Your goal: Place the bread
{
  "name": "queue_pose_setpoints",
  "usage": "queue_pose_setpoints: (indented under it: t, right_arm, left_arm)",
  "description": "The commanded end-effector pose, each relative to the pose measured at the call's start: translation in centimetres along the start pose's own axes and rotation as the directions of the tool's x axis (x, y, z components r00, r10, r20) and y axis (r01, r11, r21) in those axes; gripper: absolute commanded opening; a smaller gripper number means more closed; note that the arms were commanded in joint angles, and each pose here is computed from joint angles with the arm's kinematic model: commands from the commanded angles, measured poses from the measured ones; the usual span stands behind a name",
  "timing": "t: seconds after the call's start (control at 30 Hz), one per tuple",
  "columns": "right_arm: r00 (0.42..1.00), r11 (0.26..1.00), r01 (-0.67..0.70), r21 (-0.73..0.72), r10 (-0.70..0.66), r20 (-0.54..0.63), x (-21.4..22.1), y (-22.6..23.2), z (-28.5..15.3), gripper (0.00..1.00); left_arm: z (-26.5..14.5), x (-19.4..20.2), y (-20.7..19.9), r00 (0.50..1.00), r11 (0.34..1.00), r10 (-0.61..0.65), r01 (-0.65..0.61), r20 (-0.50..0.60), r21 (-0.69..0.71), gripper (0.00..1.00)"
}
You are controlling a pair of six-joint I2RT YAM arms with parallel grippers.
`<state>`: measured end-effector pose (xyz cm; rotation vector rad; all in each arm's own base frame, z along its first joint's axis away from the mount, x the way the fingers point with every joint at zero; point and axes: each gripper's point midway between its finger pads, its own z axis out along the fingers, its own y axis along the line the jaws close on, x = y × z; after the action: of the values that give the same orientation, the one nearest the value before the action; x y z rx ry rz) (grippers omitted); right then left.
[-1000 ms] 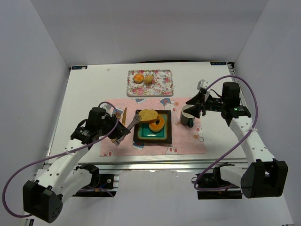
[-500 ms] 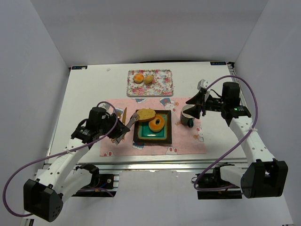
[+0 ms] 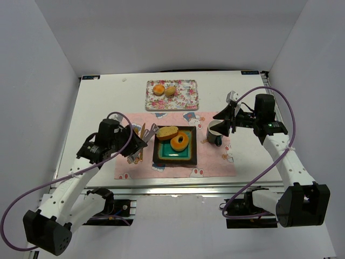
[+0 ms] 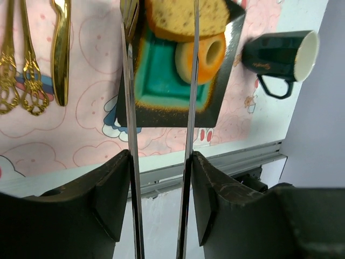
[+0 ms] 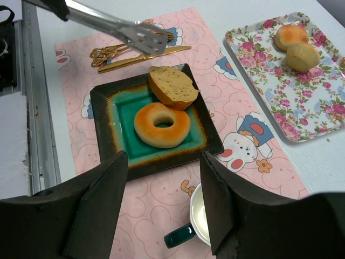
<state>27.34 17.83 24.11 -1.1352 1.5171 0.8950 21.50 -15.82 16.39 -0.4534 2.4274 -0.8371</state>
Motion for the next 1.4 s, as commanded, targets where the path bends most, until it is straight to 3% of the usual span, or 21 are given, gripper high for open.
queue_pose_setpoints:
  t: [0.0,0.1,0.27,0.47,0.5,0.57,0.6,0.67,0.7,0.77,0.8,0.93,1.13,1.17,1.27,1.33,1.37]
  right_arm:
    - [0.999,1.000,0.026,-0.011,-0.026,0.027,-1.1,0.1,-0.2,0.61]
    - [0.999,1.000,0.024,-0.012,-0.023,0.025,-0.9,0.2,-0.2,0.62]
    - [0.999,0.999,0.030,-0.013,-0.029,0.026,-0.8,0.2,-0.2,0.62]
    - [0.999,0.999,0.044,-0.013,-0.044,0.031,-0.9,0.2,-0.2,0.62]
    - [0.998,0.999,0.047,-0.013,-0.047,0.031,-0.9,0.2,-0.2,0.62]
    - [0.998,0.998,0.063,-0.015,-0.062,0.033,-1.0,0.2,-0.2,0.62]
    - [0.997,0.998,0.069,-0.013,-0.068,0.032,-0.9,0.2,-0.2,0.62]
    - [0.996,0.996,0.086,-0.013,-0.085,0.032,-0.9,0.3,-0.2,0.62]
    - [0.995,0.996,0.092,-0.011,-0.091,0.032,-0.9,0.2,-0.2,0.63]
    - [0.995,0.995,0.096,-0.006,-0.096,0.029,-0.8,0.2,-0.2,0.63]
    - [0.995,0.995,0.096,-0.003,-0.096,0.027,-0.7,0.2,-0.2,0.64]
    - [0.995,0.996,0.095,0.003,-0.095,0.023,-0.4,0.0,-0.1,0.66]
    - [0.997,0.996,0.075,0.049,-0.075,-0.016,0.4,-1.0,-0.2,0.75]
    - [0.998,0.996,0.066,0.055,-0.065,-0.021,0.4,-1.2,-0.2,0.77]
    - [0.999,0.997,0.031,0.067,-0.028,-0.041,0.9,-1.5,-0.2,0.88]
    - [0.999,0.997,0.024,0.076,-0.020,-0.050,0.9,-1.6,-0.2,0.89]
    - [0.999,0.997,0.018,0.081,-0.014,-0.051,0.9,-1.7,-0.3,0.89]
  left_arm:
    - [-2.6,-2.3,-1.6,0.994,0.999,0.051,-0.052,0.093,0.001,0.57]
    - [-3.6,-3.3,-2.1,0.989,0.998,0.061,-0.060,0.132,-0.010,0.54]
    - [-3.2,-5.4,-0.1,0.974,0.984,0.134,-0.109,0.183,-0.140,0.17]
    - [-1.3,-12.4,6.2,0.902,0.849,0.369,-0.228,0.224,-0.477,0.07]
    - [-1.3,-14.5,6.7,0.858,0.812,0.446,-0.268,0.256,-0.518,0.06]
    - [-0.1,-15.9,9.8,0.847,0.777,0.474,-0.276,0.239,-0.565,0.06]
    - [0.4,-17.6,9.5,0.804,0.769,0.531,-0.323,0.268,-0.552,0.03]
    - [1.4,-17.8,11.9,0.793,0.749,0.555,-0.346,0.250,-0.566,0.01]
    - [2.1,-18.8,12.2,0.760,0.729,0.597,-0.380,0.257,-0.569,0.00]
    - [3.3,-18.1,14.1,0.759,0.721,0.611,-0.413,0.227,-0.557,0.00]
    - [4.1,-18.4,14.6,0.729,0.692,0.651,-0.457,0.212,-0.558,0.00]
    - [6.1,-17.6,18.4,0.764,0.705,0.625,-0.463,0.161,-0.537,0.01]
    - [7.0,-16.1,23.2,0.832,0.718,0.547,-0.411,0.090,-0.561,0.23]
    - [7.0,-15.7,23.7,0.843,0.721,0.532,-0.403,0.078,-0.563,0.33]
    - [6.9,-14.9,25.0,0.867,0.722,0.496,-0.384,0.044,-0.575,0.42]
    - [6.8,-15.1,25.2,0.873,0.722,0.485,-0.370,0.046,-0.585,0.44]
    - [6.8,-15.1,25.1,0.874,0.723,0.484,-0.368,0.049,-0.584,0.51]
